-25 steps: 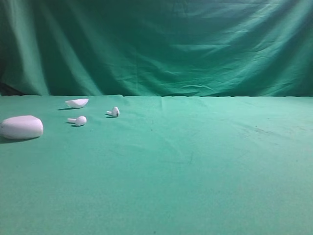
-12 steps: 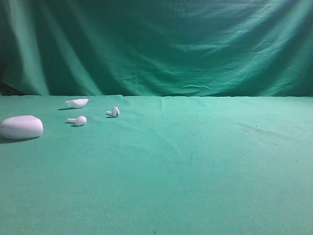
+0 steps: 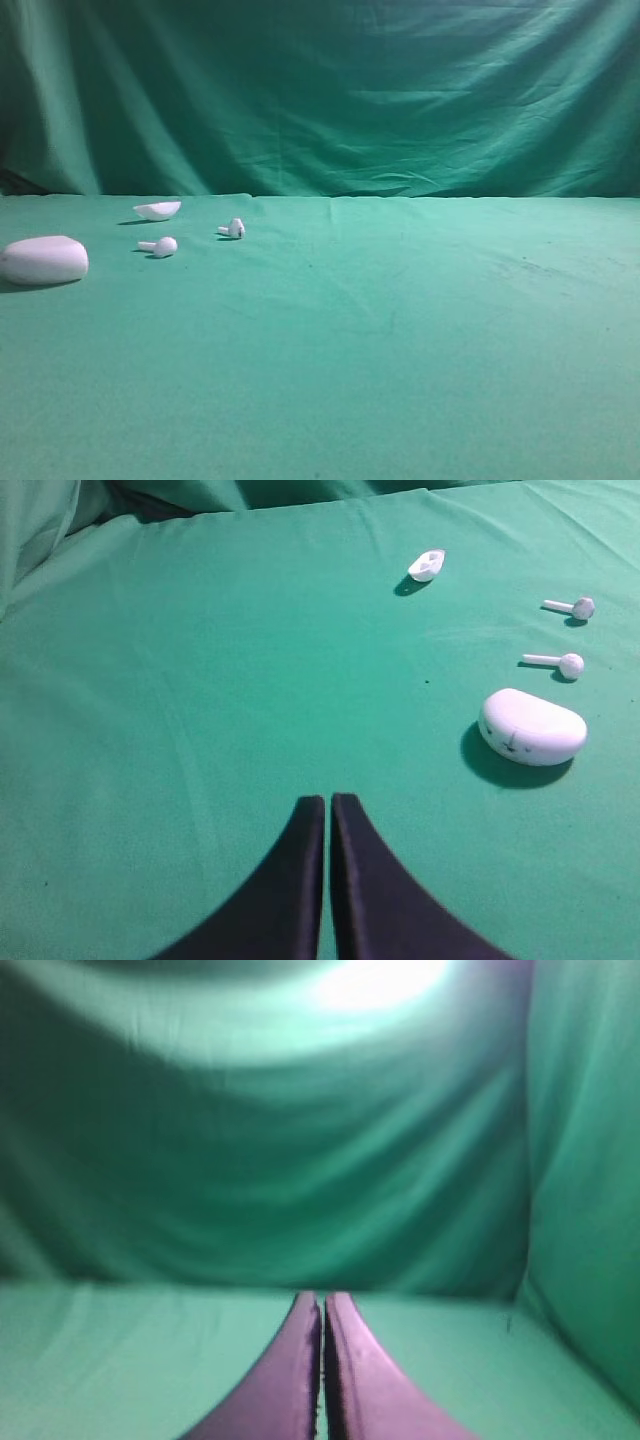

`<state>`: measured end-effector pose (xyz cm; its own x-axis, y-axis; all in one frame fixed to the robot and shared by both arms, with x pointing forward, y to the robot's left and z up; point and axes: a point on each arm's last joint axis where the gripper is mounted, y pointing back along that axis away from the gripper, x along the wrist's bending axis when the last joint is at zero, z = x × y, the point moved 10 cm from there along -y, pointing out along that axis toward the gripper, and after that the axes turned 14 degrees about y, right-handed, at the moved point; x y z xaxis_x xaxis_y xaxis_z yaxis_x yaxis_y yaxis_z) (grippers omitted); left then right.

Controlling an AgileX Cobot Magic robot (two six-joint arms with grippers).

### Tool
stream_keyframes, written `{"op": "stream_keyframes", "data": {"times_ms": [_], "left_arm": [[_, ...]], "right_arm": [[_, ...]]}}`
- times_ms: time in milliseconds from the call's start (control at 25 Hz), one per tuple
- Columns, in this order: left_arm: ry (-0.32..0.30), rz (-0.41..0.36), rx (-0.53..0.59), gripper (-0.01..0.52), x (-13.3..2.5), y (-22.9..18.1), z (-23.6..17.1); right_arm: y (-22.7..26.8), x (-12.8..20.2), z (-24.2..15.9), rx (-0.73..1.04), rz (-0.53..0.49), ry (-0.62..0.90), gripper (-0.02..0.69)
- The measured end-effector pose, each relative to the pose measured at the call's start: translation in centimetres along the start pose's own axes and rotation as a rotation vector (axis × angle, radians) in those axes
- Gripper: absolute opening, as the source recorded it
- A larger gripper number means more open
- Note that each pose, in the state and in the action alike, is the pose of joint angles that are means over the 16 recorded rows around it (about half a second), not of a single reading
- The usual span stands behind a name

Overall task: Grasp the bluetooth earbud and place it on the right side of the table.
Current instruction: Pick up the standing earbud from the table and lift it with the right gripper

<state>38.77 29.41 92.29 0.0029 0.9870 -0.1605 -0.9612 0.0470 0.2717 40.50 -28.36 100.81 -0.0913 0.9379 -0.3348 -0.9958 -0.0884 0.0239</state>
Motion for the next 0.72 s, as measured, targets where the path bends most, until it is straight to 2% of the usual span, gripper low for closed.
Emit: {"op": "stream_keyframes", "data": {"times_ms": [440, 720], "left_arm": [[0.0, 0.0, 0.0, 0.0, 0.0, 0.0, 0.0], [0.0, 0.0, 0.0, 0.0, 0.0, 0.0, 0.0]], "right_arm": [[-3.7, 3.2, -2.9, 0.572, 0.298, -0.071, 0.0], [-6.8, 6.2, -2.5, 0.756, 0.522, -0.007, 0.006]]}}
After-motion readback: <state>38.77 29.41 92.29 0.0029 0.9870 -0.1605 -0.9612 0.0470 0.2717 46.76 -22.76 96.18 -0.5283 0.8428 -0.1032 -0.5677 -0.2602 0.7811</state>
